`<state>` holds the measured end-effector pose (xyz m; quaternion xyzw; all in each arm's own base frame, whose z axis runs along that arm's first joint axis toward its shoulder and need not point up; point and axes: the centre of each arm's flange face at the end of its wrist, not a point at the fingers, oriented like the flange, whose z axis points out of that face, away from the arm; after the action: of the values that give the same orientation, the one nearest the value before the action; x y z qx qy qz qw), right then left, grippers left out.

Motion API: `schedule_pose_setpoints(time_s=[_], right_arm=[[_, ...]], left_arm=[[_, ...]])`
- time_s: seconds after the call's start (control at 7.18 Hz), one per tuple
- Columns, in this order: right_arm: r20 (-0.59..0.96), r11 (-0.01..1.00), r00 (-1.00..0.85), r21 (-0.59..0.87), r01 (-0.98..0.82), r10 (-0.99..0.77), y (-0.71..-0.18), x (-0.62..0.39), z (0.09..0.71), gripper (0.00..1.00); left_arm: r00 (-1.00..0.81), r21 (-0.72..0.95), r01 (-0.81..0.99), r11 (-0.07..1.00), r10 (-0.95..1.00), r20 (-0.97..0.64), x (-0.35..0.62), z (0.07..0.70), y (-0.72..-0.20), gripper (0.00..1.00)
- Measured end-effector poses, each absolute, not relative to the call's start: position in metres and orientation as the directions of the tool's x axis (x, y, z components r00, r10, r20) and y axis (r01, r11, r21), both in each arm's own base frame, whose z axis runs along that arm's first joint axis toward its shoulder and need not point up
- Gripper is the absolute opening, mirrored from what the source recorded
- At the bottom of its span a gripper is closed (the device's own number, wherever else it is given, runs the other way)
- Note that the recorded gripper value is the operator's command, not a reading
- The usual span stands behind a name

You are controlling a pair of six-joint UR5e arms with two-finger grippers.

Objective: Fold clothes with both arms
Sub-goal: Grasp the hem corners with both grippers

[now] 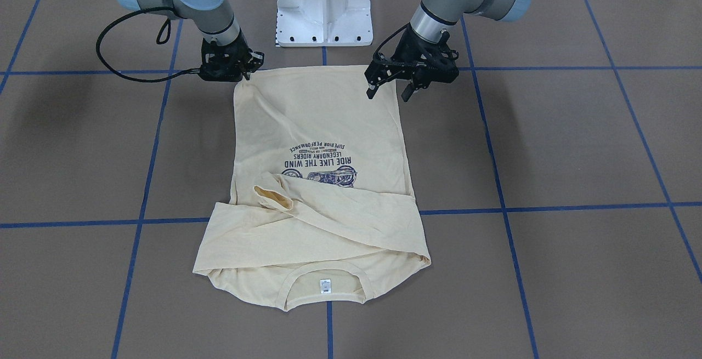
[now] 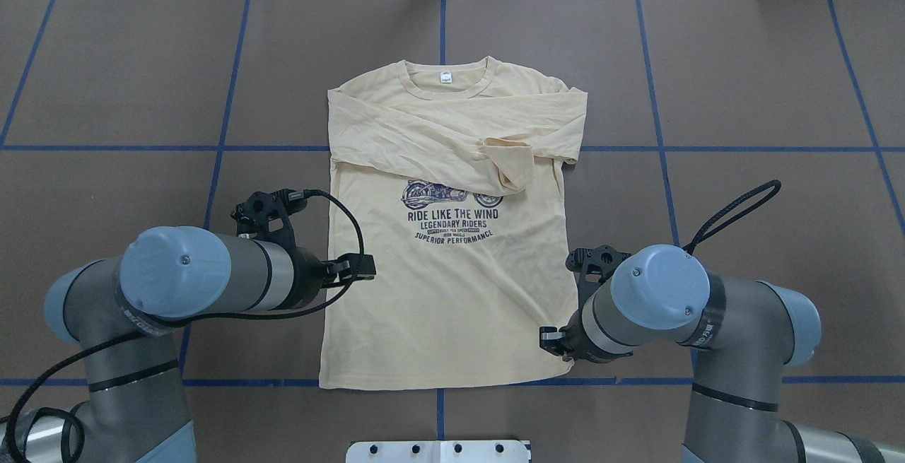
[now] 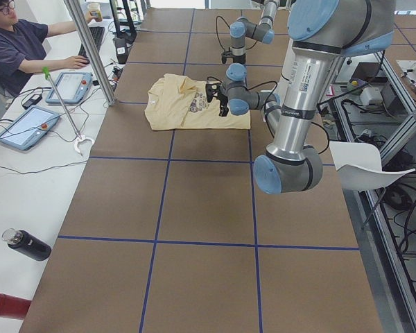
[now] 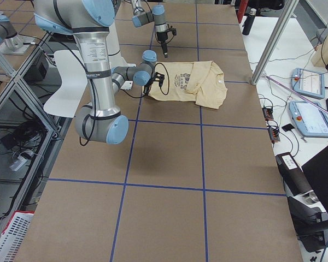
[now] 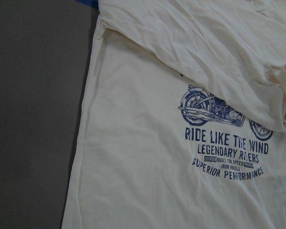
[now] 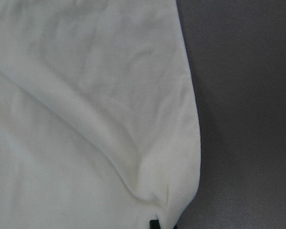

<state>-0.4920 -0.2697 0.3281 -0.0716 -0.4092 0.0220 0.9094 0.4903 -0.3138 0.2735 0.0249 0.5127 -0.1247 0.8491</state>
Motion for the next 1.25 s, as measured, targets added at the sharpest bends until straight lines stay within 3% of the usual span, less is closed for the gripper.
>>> schedule_pose_setpoints(time_s=[0.56, 1.25], right_arm=[[0.756, 0.991, 0.646, -0.134, -0.001, 0.102, -0.276, -0.482, 0.318, 0.00], [0.766, 0.992, 0.634, -0.128, -0.007, 0.103, -0.280, -0.479, 0.313, 0.00]], left_arm=[[0.629, -0.096, 0.192, 0.977, -0.197, -0.752, 0.510, 0.287, -0.263, 0.89], [0.669, -0.100, 0.114, 0.988, -0.151, -0.728, 0.534, 0.296, -0.221, 0.72]])
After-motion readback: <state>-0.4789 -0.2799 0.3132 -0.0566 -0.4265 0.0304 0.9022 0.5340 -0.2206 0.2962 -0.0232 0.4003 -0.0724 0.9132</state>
